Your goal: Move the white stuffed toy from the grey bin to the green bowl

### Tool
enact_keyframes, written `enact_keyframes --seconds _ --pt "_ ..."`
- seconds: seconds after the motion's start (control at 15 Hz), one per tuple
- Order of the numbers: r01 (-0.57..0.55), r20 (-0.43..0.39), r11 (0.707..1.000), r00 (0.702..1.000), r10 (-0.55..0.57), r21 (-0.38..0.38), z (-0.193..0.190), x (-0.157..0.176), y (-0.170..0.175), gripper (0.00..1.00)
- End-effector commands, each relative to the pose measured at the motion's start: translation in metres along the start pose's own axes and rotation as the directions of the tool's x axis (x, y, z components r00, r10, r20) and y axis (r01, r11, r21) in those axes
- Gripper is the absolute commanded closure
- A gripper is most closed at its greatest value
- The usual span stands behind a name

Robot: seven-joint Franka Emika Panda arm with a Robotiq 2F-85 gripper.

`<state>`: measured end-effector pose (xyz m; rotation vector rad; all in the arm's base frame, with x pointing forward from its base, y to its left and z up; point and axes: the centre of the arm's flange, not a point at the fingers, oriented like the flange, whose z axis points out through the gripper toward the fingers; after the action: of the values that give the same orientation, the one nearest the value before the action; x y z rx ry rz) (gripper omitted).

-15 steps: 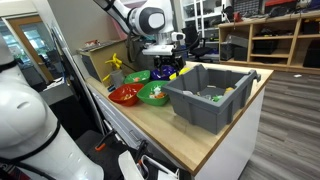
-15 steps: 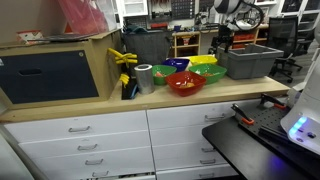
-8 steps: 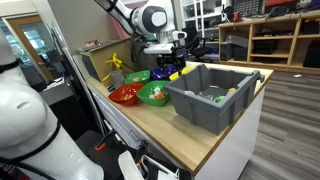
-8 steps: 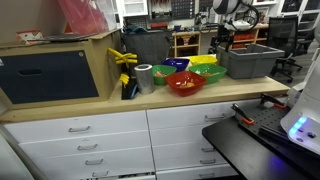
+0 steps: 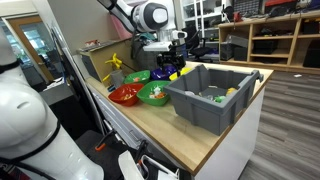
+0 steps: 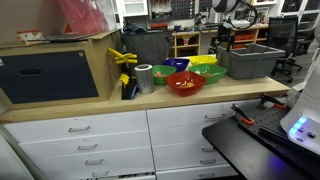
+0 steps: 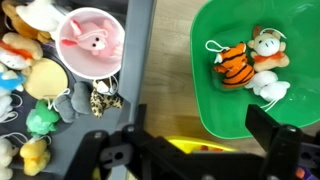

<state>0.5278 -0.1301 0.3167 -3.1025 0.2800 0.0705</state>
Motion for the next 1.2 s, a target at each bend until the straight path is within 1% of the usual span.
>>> enact_keyframes --seconds 0.0,0.33,0.53,0.73,0.87,1.0,1.13 --pt "0.0 -0.05 1.0 0.999 0.001 0.021 -0.032 0.02 -0.014 0.0" --pt "0.014 -0.155 0.998 0.988 -0.004 0.062 -0.081 0.052 -0.037 0.0" --pt "0.017 -0.194 0.999 0.981 -0.009 0.042 -0.104 0.063 -0.049 0.0" --pt "-0.006 -0.222 1.0 0.975 0.009 0.017 -0.123 0.072 -0.057 0.0" --pt "-0.046 -0.219 0.999 0.975 0.041 -0.018 -0.137 0.076 -0.063 0.0" --pt "-0.102 -0.174 0.993 0.981 0.09 -0.062 -0.153 0.075 -0.069 0.0" --pt "-0.137 -0.127 0.987 0.984 0.126 -0.081 -0.168 0.073 -0.074 0.0"
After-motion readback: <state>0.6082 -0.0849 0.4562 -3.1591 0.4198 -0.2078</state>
